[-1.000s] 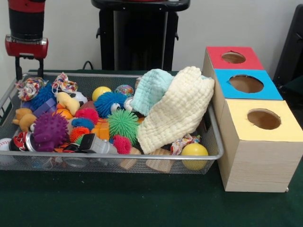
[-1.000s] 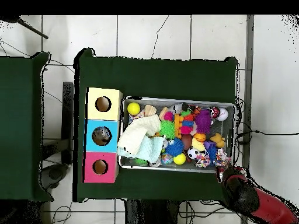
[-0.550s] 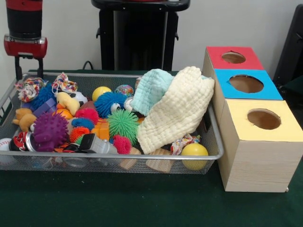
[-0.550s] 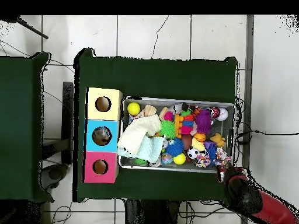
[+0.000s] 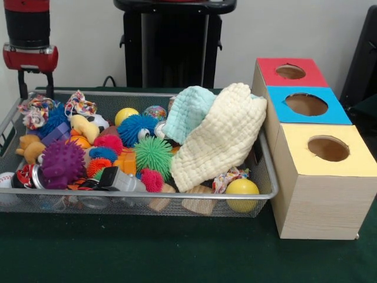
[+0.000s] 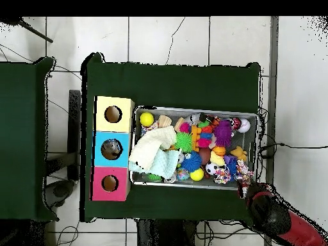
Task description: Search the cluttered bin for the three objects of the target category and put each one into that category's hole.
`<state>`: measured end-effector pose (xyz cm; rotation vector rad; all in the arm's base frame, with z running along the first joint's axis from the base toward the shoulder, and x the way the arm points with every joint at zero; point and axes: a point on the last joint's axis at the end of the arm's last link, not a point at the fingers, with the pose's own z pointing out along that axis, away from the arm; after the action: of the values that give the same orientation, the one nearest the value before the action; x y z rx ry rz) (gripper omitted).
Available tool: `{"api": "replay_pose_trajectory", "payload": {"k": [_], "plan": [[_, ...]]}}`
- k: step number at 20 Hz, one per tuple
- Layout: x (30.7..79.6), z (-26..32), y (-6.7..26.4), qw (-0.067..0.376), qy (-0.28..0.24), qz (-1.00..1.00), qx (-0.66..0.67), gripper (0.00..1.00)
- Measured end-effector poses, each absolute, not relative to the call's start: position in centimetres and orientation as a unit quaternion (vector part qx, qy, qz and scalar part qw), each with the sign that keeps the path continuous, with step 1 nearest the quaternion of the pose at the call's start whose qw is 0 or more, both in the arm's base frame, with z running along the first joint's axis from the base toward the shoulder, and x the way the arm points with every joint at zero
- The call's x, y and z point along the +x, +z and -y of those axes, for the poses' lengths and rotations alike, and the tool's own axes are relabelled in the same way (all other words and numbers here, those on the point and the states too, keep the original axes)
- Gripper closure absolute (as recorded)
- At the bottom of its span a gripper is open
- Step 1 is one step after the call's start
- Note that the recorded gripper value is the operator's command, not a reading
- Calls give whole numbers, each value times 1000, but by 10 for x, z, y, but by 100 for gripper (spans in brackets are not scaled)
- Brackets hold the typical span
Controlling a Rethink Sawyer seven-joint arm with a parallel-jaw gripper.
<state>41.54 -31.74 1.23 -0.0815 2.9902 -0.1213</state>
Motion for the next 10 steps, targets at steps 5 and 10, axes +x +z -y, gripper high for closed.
{"api": "replay_pose_trajectory", "payload": {"k": [5, 10], "plan": [[429, 310, 25, 72, -47, -996, -35, 0], [451, 297, 49, 70, -53, -995, -47, 0]]}}
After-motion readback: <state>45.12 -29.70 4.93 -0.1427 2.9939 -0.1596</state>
